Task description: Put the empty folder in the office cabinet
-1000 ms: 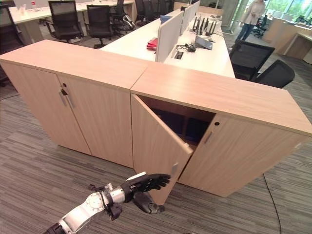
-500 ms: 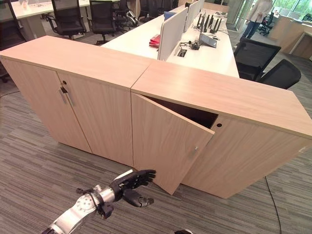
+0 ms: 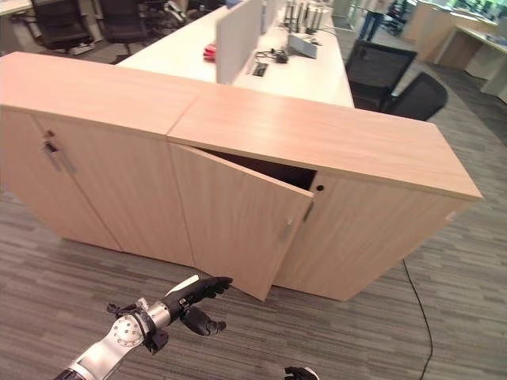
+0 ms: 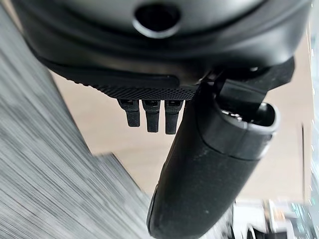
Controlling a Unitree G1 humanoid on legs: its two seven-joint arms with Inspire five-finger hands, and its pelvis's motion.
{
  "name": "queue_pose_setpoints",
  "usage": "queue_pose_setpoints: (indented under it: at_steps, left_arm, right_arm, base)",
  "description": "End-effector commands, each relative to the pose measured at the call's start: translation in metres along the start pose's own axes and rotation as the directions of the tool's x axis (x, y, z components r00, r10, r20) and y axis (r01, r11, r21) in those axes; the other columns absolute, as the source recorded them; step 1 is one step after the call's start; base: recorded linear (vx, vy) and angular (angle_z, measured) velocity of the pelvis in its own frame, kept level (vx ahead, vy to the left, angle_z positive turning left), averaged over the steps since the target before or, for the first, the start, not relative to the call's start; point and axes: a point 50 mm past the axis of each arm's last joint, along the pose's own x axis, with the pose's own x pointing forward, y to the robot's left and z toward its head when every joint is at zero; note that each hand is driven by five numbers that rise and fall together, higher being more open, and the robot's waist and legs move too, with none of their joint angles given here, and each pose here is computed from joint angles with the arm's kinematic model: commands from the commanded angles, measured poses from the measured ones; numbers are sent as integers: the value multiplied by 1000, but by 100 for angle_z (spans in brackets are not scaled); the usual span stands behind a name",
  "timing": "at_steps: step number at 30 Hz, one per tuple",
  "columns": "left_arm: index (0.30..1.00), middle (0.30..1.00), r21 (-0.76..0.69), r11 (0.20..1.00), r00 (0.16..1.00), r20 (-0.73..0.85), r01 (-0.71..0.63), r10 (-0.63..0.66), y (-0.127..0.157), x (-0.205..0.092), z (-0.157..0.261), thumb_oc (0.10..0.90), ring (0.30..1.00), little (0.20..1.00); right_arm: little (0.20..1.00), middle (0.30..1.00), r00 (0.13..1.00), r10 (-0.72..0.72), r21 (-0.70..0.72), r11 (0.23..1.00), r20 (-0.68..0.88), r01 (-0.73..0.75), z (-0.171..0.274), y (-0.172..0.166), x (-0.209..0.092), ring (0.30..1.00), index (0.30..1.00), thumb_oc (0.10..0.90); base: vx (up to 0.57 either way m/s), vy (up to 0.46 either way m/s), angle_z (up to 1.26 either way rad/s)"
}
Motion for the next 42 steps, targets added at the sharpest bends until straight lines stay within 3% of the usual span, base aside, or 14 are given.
queue_pose_setpoints:
  at_steps: [1, 12, 18, 21, 29, 31, 35, 37, 39, 40, 41, 42]
  left_arm:
    - [900, 900, 127, 987, 955, 290, -94, 53, 23, 13, 63, 800, 900, 900]
    - [900, 900, 237, 943, 931, 336, -232, 144, 50, 30, 87, 800, 900, 900]
    - [900, 900, 188, 905, 899, 303, -382, 317, 74, 29, 78, 800, 900, 900]
    - [900, 900, 169, 875, 877, 255, -454, 406, 87, 19, 62, 800, 900, 900]
    - [900, 900, 80, 820, 823, 117, -566, 556, 102, -11, 19, 800, 900, 900]
    - [900, 900, 163, 738, 754, 69, -654, 653, 125, -30, 6, 800, 900, 900]
    - [900, 900, 162, 690, 702, 26, -706, 712, 137, -48, -6, 800, 900, 900]
    - [900, 900, 104, 691, 694, -10, -715, 720, 134, -53, -18, 800, 900, 900]
    - [900, 900, -124, 743, 752, -49, -658, 658, 117, -51, -32, 800, 900, 900]
    - [900, 900, -305, 719, 773, -108, -624, 625, 102, -49, -49, 800, 900, 900]
    - [900, 900, -526, 612, 787, -208, -590, 580, 79, -45, -75, 800, 900, 900]
    - [900, 900, -619, 525, 795, -302, -583, 527, 53, -42, -97, 800, 900, 900]
  right_arm:
    - [900, 900, 996, -21, -39, 999, -89, 18, -26, -7, -3, 900, 900, 800]
    - [900, 900, 997, -63, -48, 997, -38, 62, -23, -21, -5, 900, 900, 800]
    - [900, 900, 995, -101, -64, 993, 2, 101, -13, -36, -7, 900, 900, 800]
    - [900, 900, 996, -82, -71, 994, 23, 84, -7, -31, -5, 900, 900, 800]
    - [900, 900, 994, -50, -75, 996, -93, 43, -48, -20, -10, 900, 900, 800]
    - [900, 900, 992, -52, -64, 997, -118, 45, -55, -26, -12, 900, 900, 800]
    - [900, 900, 993, -47, -70, 997, -110, 40, -52, -27, -12, 900, 900, 800]
    - [900, 900, 995, -40, -66, 997, -93, 34, -45, -26, -10, 900, 900, 800]
    - [900, 900, 996, -33, -51, 998, -81, 29, -40, -23, -9, 900, 900, 800]
    - [900, 900, 996, -34, -45, 999, -86, 30, -39, -21, -8, 900, 900, 800]
    - [900, 900, 993, -43, -14, 999, -107, 42, -44, -23, -9, 900, 900, 800]
    - [900, 900, 991, -51, 14, 998, -121, 53, -46, -24, -9, 900, 900, 800]
  base:
    - [190, -164, -8]
    - [82, -171, -23]
    - [-5, -37, -33]
    - [40, 10, -49]
    - [36, 61, -46]
    - [26, 160, -8]
    - [-3, 93, 3]
    - [-7, 84, -8]
    - [3, 66, -14]
    - [40, 89, -4]
    - [63, 95, 3]
    - [50, 79, 15]
